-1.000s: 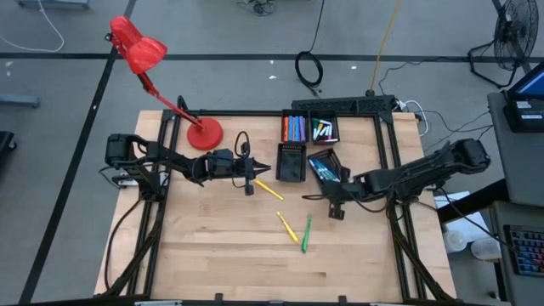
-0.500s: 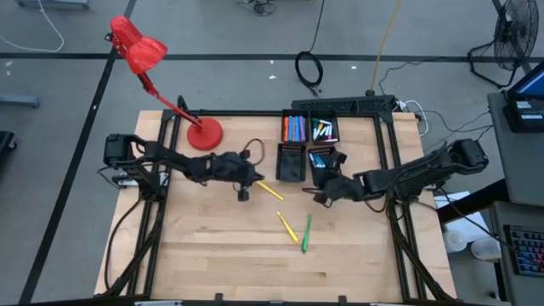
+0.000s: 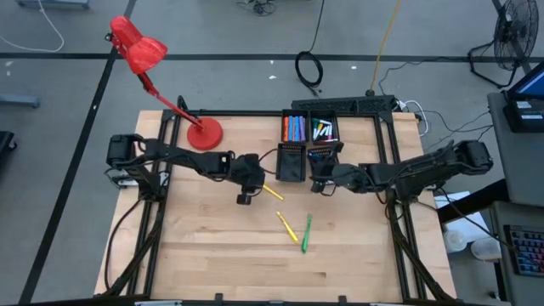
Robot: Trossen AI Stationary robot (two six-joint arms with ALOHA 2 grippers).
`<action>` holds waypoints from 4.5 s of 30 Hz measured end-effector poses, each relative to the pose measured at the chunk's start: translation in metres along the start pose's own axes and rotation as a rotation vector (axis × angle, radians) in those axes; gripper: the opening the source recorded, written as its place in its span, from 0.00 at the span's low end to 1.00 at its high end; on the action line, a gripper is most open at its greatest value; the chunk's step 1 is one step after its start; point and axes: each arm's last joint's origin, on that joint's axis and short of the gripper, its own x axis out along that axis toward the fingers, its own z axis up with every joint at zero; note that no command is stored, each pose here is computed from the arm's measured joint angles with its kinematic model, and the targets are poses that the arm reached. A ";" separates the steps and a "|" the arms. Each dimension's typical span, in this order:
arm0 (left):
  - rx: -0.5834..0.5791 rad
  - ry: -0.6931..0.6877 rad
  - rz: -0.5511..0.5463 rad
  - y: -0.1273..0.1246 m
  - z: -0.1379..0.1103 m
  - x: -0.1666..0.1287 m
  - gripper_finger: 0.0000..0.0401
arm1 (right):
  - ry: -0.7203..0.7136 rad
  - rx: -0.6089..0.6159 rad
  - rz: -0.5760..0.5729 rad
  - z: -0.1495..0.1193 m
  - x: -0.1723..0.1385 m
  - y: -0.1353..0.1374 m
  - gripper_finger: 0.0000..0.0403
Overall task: Pick & Place Markers
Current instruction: Put the yellow pen into the bottom left black bin
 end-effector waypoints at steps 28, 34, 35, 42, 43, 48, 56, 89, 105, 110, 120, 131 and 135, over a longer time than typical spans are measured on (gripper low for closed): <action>0.050 0.108 -0.242 0.014 -0.035 0.051 0.24 | -0.020 0.039 0.110 -0.002 0.008 -0.005 0.00; 0.019 0.116 -0.289 0.012 -0.037 0.050 0.11 | -0.017 0.040 0.112 -0.003 0.007 -0.005 0.00; 0.026 0.115 -0.294 0.011 -0.036 0.049 0.11 | -0.017 0.041 0.112 -0.003 0.007 -0.005 0.00; 0.118 0.133 -0.240 0.002 -0.027 0.017 0.11 | -0.015 0.040 0.112 -0.003 0.007 -0.005 0.00; 0.118 0.136 -0.252 0.002 -0.027 0.009 0.11 | -0.014 0.040 0.112 -0.003 0.007 -0.005 0.00; 0.119 -0.035 -0.152 0.009 -0.003 -0.032 0.10 | -0.014 0.035 0.112 -0.003 0.007 -0.005 0.00; -0.181 -0.503 0.060 0.033 0.042 -0.050 0.04 | -0.042 0.015 -0.054 0.005 0.003 -0.016 0.00; 0.272 -0.180 -0.207 -0.072 0.101 -0.013 0.51 | -0.297 0.128 0.083 0.034 -0.038 0.000 0.17; 0.552 -0.046 -0.279 -0.107 0.115 0.085 0.54 | -0.384 0.114 0.207 0.041 -0.066 0.023 0.20; 0.535 -0.022 -0.285 -0.099 0.110 0.093 0.54 | -0.420 0.125 0.239 0.044 -0.075 0.027 0.19; 0.430 0.127 -0.369 -0.075 0.086 0.102 0.48 | -0.448 0.143 0.252 0.046 -0.080 0.029 0.19; 0.373 0.145 -0.437 -0.068 0.079 0.107 0.06 | -0.454 0.150 0.251 0.047 -0.080 0.029 0.19; 0.385 0.154 -0.417 -0.072 0.079 0.107 0.08 | -0.454 0.150 0.251 0.047 -0.080 0.029 0.19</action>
